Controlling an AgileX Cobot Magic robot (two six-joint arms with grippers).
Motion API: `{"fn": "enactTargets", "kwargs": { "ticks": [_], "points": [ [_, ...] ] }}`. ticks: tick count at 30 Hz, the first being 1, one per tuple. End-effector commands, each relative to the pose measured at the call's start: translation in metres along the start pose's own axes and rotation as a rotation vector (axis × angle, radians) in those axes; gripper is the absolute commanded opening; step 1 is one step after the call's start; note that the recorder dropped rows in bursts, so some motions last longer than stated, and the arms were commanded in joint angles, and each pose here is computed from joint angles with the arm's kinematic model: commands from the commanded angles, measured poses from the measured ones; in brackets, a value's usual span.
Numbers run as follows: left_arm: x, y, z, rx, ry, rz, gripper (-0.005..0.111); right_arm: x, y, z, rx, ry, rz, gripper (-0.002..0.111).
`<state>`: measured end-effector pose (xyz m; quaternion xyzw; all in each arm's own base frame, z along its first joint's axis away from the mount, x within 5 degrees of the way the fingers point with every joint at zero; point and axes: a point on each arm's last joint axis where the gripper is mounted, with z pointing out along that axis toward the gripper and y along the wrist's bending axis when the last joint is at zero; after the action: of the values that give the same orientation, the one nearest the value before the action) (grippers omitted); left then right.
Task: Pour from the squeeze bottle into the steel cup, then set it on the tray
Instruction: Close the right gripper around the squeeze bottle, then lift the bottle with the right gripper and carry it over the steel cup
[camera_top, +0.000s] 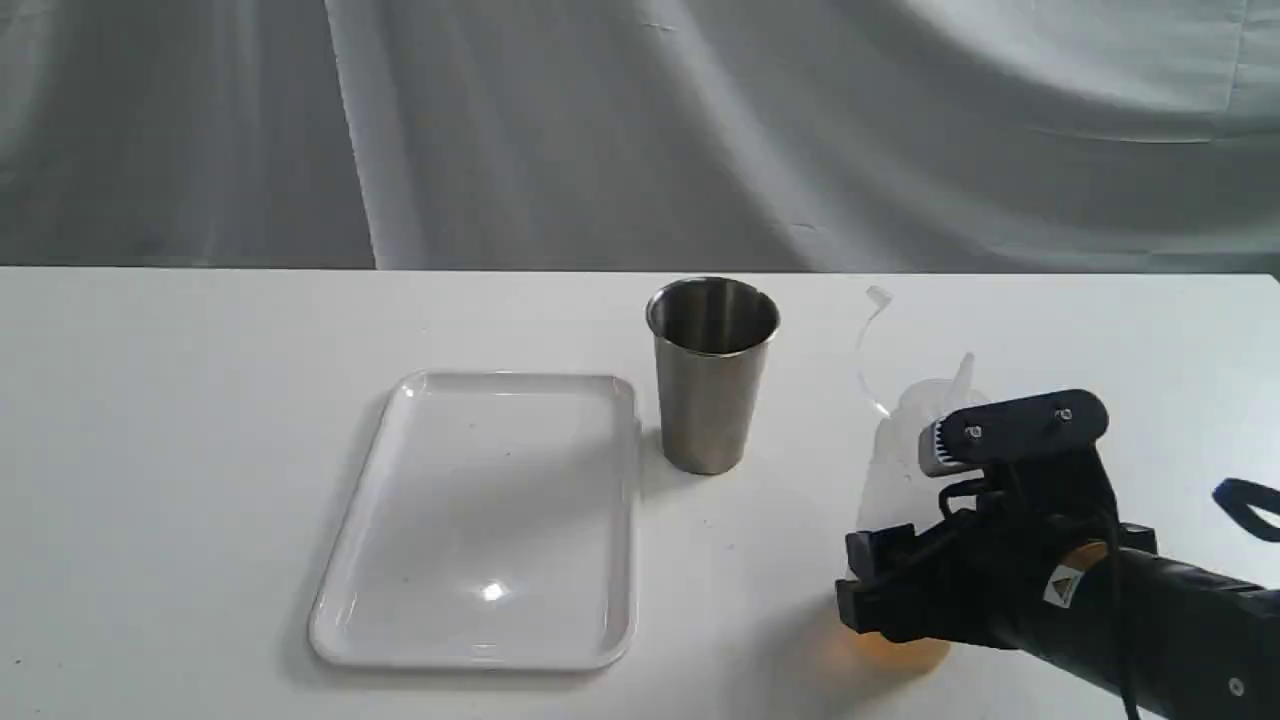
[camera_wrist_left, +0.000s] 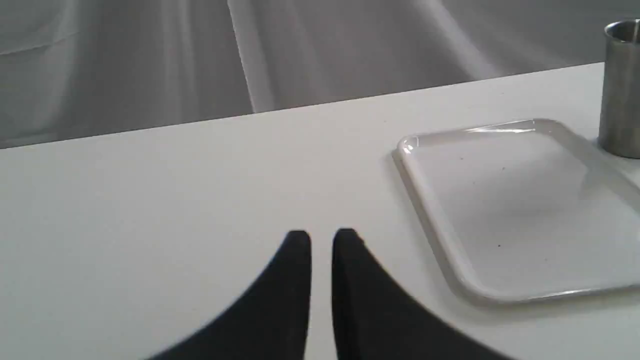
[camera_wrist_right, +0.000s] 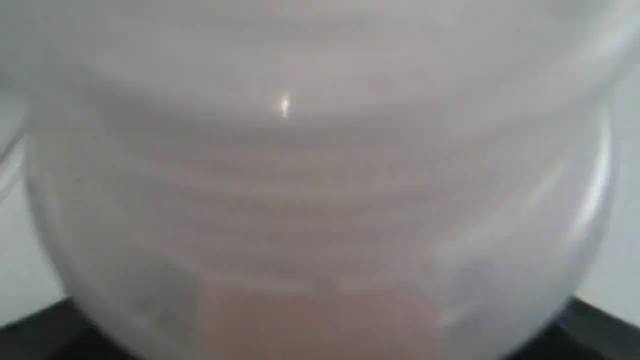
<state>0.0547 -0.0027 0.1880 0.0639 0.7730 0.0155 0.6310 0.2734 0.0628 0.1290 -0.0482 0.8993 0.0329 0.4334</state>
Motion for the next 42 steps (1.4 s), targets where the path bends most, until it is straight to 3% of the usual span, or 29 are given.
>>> {"fn": "enactTargets", "kwargs": {
  "ticks": [1,7,18,29,37,42],
  "points": [
    [0.001,0.000,0.000,0.002,-0.007,-0.001,0.008,-0.002,0.001,0.001,0.000,-0.014,0.001,0.058],
    [0.001,0.000,0.000,0.002,-0.007,-0.001,0.008,-0.005,0.001,-0.001,-0.001,-0.030,0.004,0.057],
    [0.001,0.000,0.000,0.002,-0.007,-0.001,0.008,-0.038,0.000,-0.035,-0.014,-0.194,0.026,0.057],
    [0.001,0.000,0.000,0.002,-0.007,-0.001,0.008,-0.042,-0.007,-0.047,-0.025,-0.097,0.011,0.057],
    [0.001,0.000,0.000,0.002,-0.007,-0.001,0.008,-0.103,-0.033,-0.070,0.032,-0.026,-0.026,0.057],
    [0.001,0.000,0.000,0.002,-0.007,-0.001,0.008,-0.152,-0.051,-0.091,0.204,-0.031,-0.094,0.057]
  ]
}}
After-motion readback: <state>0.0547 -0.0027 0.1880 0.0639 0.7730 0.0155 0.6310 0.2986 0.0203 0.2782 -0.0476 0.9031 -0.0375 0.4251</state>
